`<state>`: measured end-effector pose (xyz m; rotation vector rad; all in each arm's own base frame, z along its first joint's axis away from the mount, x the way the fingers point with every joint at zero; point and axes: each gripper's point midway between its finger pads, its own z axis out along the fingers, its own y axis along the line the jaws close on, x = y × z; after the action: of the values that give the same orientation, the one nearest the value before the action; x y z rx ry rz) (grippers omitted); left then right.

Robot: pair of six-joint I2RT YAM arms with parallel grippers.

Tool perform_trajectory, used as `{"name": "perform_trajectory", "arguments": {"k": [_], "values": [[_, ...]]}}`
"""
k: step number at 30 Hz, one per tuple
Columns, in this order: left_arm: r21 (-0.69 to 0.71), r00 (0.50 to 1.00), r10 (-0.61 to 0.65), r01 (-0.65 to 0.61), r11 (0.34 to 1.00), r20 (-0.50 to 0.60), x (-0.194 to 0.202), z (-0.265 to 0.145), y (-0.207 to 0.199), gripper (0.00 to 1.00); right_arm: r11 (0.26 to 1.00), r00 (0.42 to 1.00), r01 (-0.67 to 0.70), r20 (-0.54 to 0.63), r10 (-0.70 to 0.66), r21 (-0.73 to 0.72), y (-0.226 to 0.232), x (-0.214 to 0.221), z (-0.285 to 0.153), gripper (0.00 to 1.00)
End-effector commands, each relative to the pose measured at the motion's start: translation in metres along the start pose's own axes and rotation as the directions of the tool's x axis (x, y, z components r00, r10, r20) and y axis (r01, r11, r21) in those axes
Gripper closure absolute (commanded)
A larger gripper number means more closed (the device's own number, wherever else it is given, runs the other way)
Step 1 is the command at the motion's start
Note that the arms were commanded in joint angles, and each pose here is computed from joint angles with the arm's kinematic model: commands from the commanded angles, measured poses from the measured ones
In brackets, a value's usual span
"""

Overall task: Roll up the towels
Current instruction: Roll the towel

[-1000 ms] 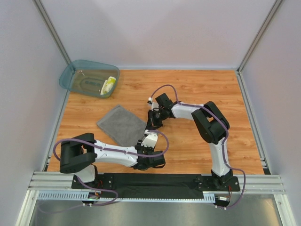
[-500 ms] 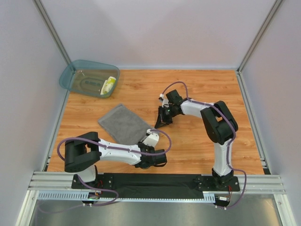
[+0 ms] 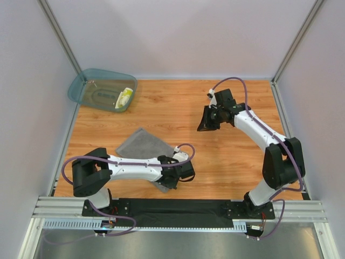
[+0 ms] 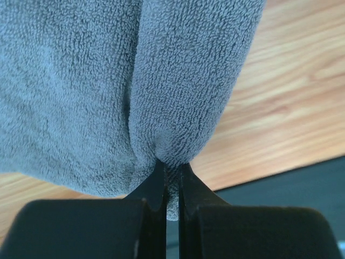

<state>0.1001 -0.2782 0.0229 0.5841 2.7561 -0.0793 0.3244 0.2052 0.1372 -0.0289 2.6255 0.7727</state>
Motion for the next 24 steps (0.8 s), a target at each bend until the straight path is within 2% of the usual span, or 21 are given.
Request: {"name": "perform_trajectory", "arguments": {"k": [1,4,8,15,20,21,24], "values": [[0.278,0.994,-0.035,0.064,0.958,-0.108,0.003,-0.014,-0.047,1.00,0.996,1.000,-0.007,-0.017,0.008,0.084,-0.018,0.017,-0.019,0.88],[0.403,0.990,-0.075,0.119,0.907,-0.123,-0.008,-0.025,-0.061,1.00,0.997,1.000,-0.013,-0.002,0.013,0.081,-0.017,0.025,-0.036,0.85],[0.575,0.979,-0.132,0.200,0.793,-0.158,-0.021,-0.046,-0.075,1.00,0.998,0.999,-0.033,-0.017,0.034,0.054,-0.015,0.039,-0.043,0.82],[0.689,0.940,-0.274,0.336,0.643,-0.203,-0.036,-0.052,-0.064,1.00,0.994,0.996,-0.062,-0.062,0.056,-0.088,0.006,0.066,-0.050,0.78],[0.732,0.894,-0.371,0.428,0.530,-0.254,-0.037,-0.051,-0.051,1.00,0.974,0.997,-0.050,-0.073,0.035,-0.220,0.031,0.085,-0.051,0.63],[0.710,0.871,-0.402,0.472,0.522,-0.283,-0.032,-0.043,-0.043,1.00,0.971,0.996,-0.048,-0.079,0.030,-0.233,0.034,0.089,-0.050,0.61],[0.733,0.846,-0.433,0.504,0.456,-0.312,-0.033,-0.041,-0.037,1.00,0.965,0.994,-0.052,-0.102,0.026,-0.258,0.040,0.104,-0.039,0.57]]}}
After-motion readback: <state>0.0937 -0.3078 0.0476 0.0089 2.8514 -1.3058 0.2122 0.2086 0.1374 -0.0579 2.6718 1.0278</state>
